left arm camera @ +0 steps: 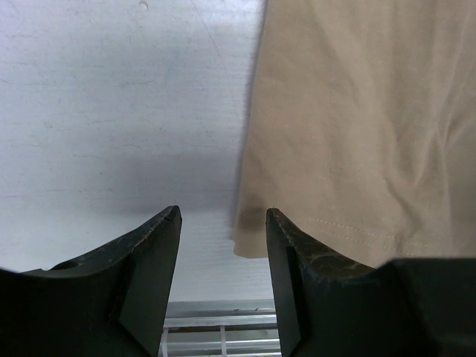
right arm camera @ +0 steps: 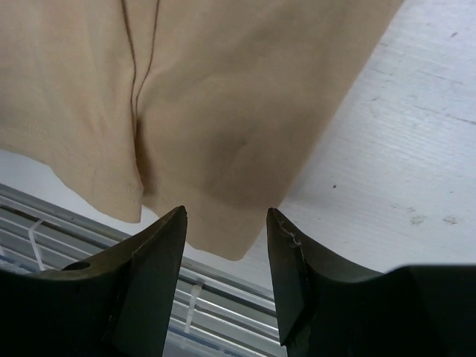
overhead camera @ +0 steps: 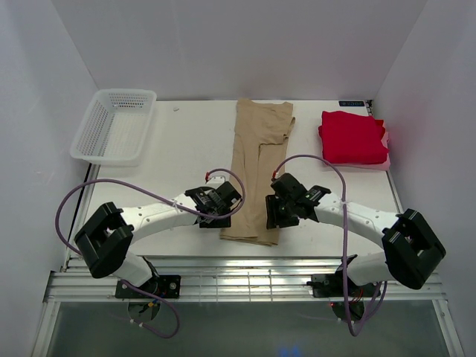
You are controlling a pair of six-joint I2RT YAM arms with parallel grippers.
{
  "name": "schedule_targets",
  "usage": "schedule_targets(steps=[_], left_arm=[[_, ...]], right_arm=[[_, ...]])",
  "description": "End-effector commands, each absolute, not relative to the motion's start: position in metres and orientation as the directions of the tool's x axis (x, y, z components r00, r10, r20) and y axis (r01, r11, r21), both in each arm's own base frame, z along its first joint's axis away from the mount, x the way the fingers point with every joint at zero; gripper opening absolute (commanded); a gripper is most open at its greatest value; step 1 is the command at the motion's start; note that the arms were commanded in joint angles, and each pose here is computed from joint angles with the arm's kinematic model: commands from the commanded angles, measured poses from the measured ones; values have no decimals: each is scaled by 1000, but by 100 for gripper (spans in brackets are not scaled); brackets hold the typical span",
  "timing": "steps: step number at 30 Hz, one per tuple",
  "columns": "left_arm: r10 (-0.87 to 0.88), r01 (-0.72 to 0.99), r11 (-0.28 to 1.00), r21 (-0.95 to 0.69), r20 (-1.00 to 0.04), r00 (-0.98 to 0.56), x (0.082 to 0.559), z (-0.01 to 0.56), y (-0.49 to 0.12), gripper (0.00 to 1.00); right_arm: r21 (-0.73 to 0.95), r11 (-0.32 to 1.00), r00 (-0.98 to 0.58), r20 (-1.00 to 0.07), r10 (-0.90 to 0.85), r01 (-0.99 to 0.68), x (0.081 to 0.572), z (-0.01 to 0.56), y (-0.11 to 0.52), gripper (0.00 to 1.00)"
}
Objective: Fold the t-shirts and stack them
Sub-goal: Fold the tshirt
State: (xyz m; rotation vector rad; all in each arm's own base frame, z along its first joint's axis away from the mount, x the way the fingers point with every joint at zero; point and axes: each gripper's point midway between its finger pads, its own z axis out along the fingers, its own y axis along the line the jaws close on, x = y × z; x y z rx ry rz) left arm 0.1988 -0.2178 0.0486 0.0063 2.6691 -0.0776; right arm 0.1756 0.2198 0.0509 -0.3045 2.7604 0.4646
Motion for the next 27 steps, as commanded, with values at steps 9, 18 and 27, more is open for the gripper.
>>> schedule_targets(steps=[9,18,27], left_arm=[[-38,36,983,-182,-387,-921,177,35,-229,60],[-29,69,967,-244,-375,-927,171,33,-237,59],[-30,47,975,-216,-341,-939,164,24,-230,54]], right_arm=[[300,911,-938,-285,-198,-283,152,36,235,52],[289,919,-943,-275,-189,-269,142,37,229,52],[284,920,-949,-238,-205,-270,128,22,225,50]])
